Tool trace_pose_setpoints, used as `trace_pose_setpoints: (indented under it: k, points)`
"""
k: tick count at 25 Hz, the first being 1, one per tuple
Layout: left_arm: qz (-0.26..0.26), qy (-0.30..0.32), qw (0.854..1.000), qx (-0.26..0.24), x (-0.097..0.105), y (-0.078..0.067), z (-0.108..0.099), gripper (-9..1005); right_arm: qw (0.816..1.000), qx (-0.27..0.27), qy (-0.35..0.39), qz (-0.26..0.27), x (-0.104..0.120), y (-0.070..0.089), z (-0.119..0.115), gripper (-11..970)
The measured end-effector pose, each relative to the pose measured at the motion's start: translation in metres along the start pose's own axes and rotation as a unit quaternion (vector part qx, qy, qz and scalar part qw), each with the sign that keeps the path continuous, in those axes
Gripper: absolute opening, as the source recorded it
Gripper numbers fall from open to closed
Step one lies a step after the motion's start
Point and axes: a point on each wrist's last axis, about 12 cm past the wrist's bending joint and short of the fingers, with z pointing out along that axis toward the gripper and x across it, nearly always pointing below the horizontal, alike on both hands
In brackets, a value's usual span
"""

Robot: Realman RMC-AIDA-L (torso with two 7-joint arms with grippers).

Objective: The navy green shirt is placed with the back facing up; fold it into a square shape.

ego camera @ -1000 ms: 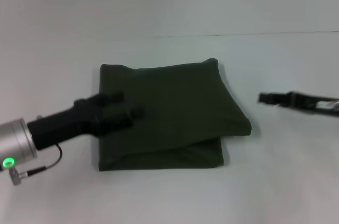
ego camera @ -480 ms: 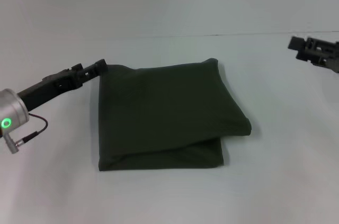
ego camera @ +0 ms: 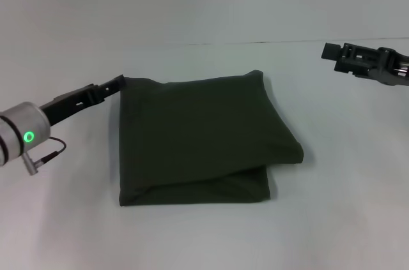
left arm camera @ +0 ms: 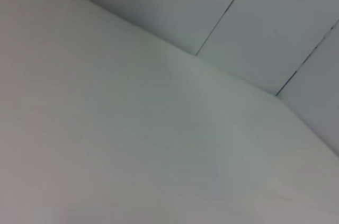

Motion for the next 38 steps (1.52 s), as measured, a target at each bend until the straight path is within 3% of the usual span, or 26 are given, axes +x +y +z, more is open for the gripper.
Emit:
trace_pose_setpoints:
  k: [14, 34, 37, 38]
  points:
    - [0.038, 0.044, 0.998, -0.010, 0.007, -0.022, 0.029, 876, 1.000, 0.023, 0.006, -0.004, 0.004, -0.004, 0.010, 929]
    - [0.058, 0.055, 0.997, -0.002, 0.006, -0.032, 0.037, 856, 0.999, 0.034, 0.009, -0.004, 0.008, -0.007, 0.010, 928]
    - [0.058, 0.055, 0.997, -0.004, 0.006, -0.031, 0.036, 666, 0.999, 0.034, 0.009, -0.004, 0.008, -0.007, 0.010, 928]
    - [0.059, 0.054, 0.997, -0.004, 0.006, -0.031, 0.036, 644, 0.999, 0.034, 0.009, -0.004, 0.008, -0.007, 0.011, 928]
